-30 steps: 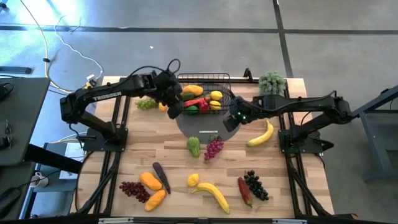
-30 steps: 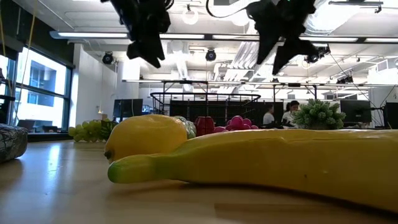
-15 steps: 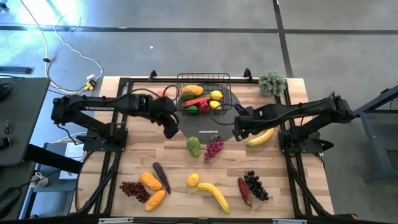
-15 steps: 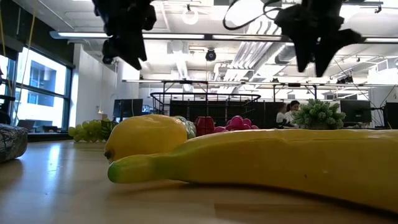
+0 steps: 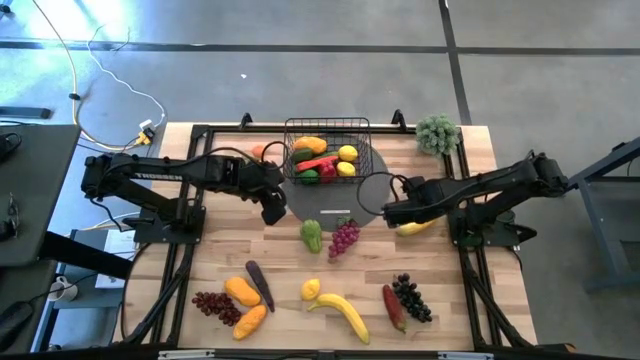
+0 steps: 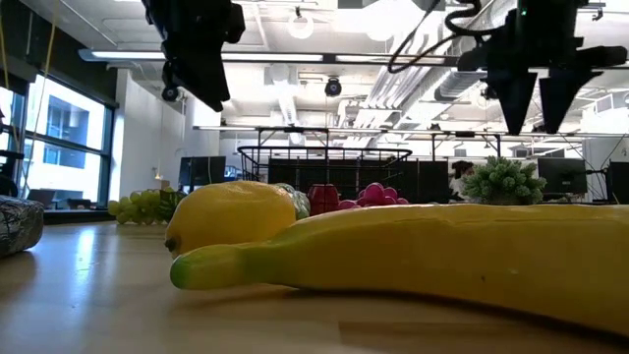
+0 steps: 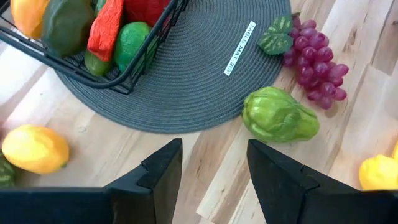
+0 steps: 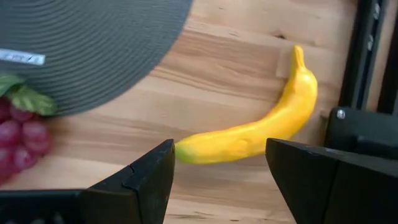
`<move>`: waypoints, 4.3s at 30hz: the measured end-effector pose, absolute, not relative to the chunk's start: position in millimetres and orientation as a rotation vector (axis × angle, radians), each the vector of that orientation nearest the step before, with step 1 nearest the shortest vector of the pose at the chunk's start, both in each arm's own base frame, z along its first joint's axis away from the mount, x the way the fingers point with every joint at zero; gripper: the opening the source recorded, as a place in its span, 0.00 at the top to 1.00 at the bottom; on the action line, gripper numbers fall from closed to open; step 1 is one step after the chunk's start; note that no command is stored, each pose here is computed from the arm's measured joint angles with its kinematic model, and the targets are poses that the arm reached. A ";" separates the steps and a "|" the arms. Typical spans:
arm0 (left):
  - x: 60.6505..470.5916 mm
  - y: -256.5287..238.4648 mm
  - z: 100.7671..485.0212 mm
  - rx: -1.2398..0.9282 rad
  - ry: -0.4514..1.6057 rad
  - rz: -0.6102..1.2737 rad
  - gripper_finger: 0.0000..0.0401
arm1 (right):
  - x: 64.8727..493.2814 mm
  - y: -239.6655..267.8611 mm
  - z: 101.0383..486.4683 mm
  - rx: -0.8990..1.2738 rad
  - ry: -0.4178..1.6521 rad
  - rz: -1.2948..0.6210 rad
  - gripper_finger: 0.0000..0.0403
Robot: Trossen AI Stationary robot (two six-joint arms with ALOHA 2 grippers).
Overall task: Build produce basket
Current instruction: Put the yellow banana into the wire basket
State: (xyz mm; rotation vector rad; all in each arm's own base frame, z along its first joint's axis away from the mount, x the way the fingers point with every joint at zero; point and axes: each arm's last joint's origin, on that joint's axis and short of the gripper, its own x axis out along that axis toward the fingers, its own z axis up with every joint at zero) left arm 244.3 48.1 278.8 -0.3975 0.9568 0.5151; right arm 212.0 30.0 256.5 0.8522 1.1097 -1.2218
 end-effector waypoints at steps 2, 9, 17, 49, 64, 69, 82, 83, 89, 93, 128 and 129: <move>244.2 48.5 278.8 -0.371 0.960 0.513 0.58 | 210.7 30.2 253.4 0.892 1.096 -1.260 0.42; 244.3 48.5 278.8 -0.321 0.971 0.493 0.58 | 204.5 29.9 240.0 1.009 1.051 -1.406 0.42; 244.3 48.4 278.7 -0.262 0.985 0.459 0.58 | 192.7 27.8 218.7 1.108 0.940 -1.625 0.42; 244.4 48.3 278.6 -0.145 1.013 0.386 0.58 | 164.9 17.3 147.9 1.324 0.805 -1.849 0.42; 243.3 53.6 278.6 -0.153 1.012 0.410 0.58 | 163.0 14.7 133.3 1.366 0.811 -1.787 0.75; 240.5 64.2 278.7 -0.174 1.011 0.450 0.58 | 171.2 15.7 140.6 1.358 0.839 -1.719 0.75; 214.4 99.2 295.4 -0.185 0.941 0.564 0.58 | 216.7 15.5 194.3 1.252 0.683 -1.433 0.75; 212.8 102.2 296.1 -0.188 0.936 0.575 0.58 | 219.9 15.3 199.4 1.242 0.661 -1.417 0.75; 203.4 117.0 298.6 -0.176 0.930 0.621 0.58 | 233.8 13.4 231.1 1.177 0.520 -1.366 0.75; 200.3 122.5 298.5 -0.173 0.936 0.635 0.58 | 239.1 12.0 253.4 1.122 0.451 -1.349 0.75; 204.3 125.6 301.8 -0.232 0.851 0.634 0.58 | 269.4 -164.5 335.8 0.607 0.257 -0.717 0.75; 204.3 125.6 301.8 -0.232 0.851 0.635 0.58 | 270.8 -169.6 336.1 0.592 0.243 -0.675 0.75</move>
